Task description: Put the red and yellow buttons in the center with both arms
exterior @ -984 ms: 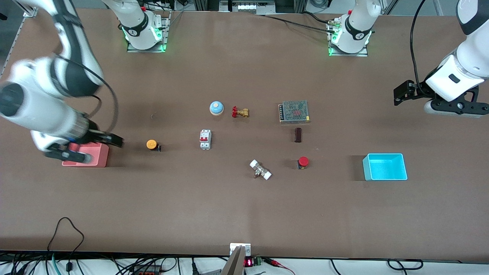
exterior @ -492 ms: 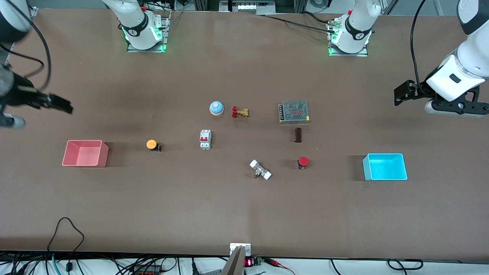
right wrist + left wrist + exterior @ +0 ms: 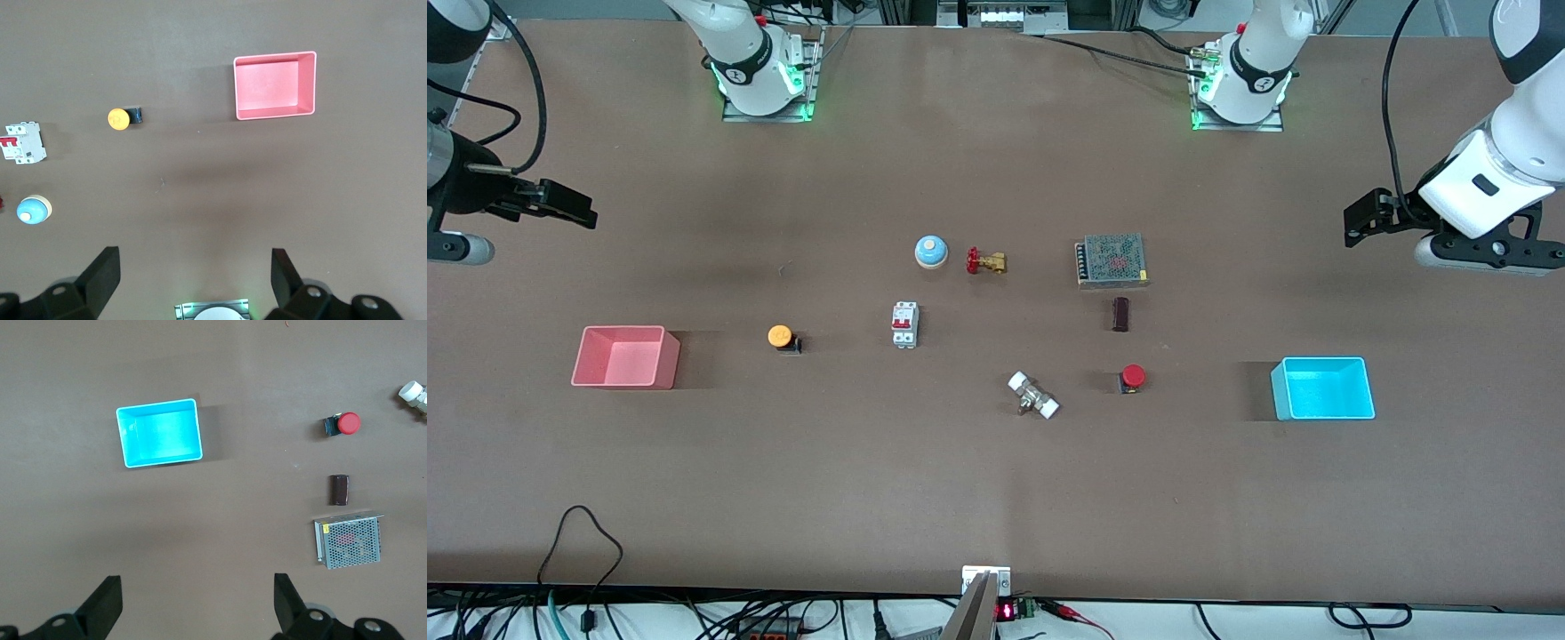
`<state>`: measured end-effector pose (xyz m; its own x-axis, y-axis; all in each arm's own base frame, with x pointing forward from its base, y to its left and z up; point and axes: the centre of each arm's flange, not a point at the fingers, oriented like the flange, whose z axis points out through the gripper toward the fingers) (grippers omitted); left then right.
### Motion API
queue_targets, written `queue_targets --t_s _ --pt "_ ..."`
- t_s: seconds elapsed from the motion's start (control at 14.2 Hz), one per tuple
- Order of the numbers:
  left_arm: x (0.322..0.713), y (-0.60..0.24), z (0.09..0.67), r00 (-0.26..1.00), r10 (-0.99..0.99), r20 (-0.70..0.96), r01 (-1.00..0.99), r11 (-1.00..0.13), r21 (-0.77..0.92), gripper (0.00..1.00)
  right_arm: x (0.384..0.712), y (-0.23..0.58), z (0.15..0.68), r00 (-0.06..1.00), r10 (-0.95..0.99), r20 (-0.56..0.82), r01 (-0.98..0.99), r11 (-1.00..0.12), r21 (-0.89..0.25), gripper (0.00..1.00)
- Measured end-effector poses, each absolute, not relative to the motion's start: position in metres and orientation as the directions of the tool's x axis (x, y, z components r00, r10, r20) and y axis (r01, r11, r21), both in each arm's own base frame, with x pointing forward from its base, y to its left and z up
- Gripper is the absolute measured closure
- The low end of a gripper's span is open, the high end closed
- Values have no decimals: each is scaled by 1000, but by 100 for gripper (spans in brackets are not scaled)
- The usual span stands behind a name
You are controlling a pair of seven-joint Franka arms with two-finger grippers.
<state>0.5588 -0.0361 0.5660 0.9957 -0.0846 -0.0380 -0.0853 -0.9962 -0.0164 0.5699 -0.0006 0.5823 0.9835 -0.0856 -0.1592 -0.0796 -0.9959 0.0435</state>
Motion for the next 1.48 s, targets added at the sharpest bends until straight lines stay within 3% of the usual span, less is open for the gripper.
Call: queue_targets --t_s 1.48 --pt "561 -23 564 998 -57 -41 -57 -998 2 0 567 -7 580 978 -98 -183 -91 -995 47 0"
